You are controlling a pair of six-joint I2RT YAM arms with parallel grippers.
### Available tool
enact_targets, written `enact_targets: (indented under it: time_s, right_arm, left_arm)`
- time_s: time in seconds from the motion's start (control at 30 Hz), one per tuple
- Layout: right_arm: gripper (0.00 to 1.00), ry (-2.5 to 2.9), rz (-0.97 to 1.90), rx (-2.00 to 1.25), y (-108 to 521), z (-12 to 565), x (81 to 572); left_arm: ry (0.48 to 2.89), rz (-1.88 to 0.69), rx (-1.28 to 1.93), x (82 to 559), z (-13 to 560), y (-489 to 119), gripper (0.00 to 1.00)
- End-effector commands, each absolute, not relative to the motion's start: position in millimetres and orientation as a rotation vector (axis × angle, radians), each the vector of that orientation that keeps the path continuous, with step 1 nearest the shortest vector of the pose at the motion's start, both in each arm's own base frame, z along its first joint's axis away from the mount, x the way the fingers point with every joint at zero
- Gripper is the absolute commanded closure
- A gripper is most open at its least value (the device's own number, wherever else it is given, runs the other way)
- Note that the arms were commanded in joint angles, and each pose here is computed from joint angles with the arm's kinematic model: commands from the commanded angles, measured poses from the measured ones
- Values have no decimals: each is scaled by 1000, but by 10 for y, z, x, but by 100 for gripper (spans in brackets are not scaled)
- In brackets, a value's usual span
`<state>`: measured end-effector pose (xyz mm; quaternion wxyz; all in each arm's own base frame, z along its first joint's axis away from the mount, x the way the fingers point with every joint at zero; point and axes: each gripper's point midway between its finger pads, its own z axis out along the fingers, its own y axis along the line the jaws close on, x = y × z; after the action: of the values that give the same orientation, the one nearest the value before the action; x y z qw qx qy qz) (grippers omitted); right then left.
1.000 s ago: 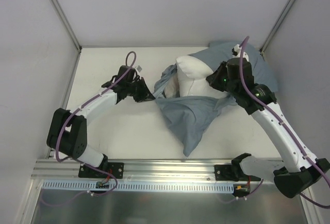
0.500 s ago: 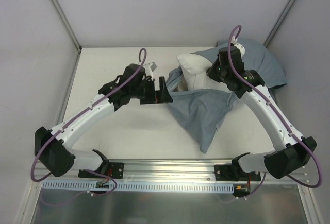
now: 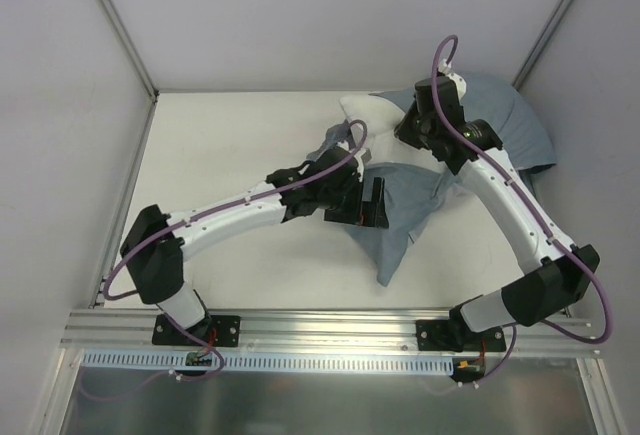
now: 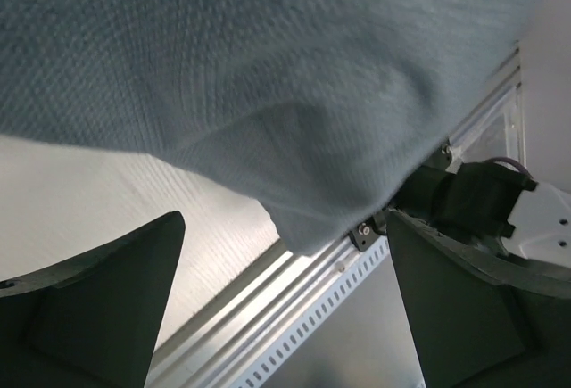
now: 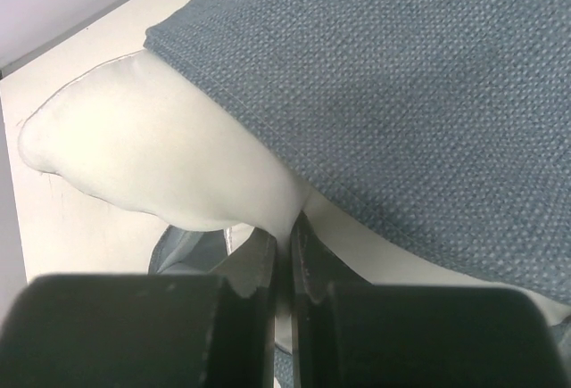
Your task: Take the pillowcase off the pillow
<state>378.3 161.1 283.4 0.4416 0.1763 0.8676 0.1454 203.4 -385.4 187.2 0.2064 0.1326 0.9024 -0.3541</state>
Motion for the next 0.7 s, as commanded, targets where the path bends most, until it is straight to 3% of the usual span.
enact_targets:
  time_s: [0.0,0.17,0.27,0.37,0.43,0.67]
  right_arm:
    - [99,2013,370,463,1482,3332,3881]
    - [99,2013,337,437,1433,3382,3877]
    - [99,2018,335,424,1452,3384,3890]
    - [99,2026,336,416,1468,3380,3909]
    - [99,2027,341,414,1483,3380,3913]
    - [99,1978,318,430,1325,3629,3989]
  left_arm:
    - [2420,-1105,402,2103,1996,-4196,2]
    - [2422,-1172,476,1960,1799,-4492,10]
    - [2428,-1192,489,1893,1715,-4581,21]
    - [2429,-1194,477,1881,1672,-4624,62]
    - [2436,-1177,460,1900,1631,-4609,100]
    - [2536,-1117,410,1713,1285,-4279,100]
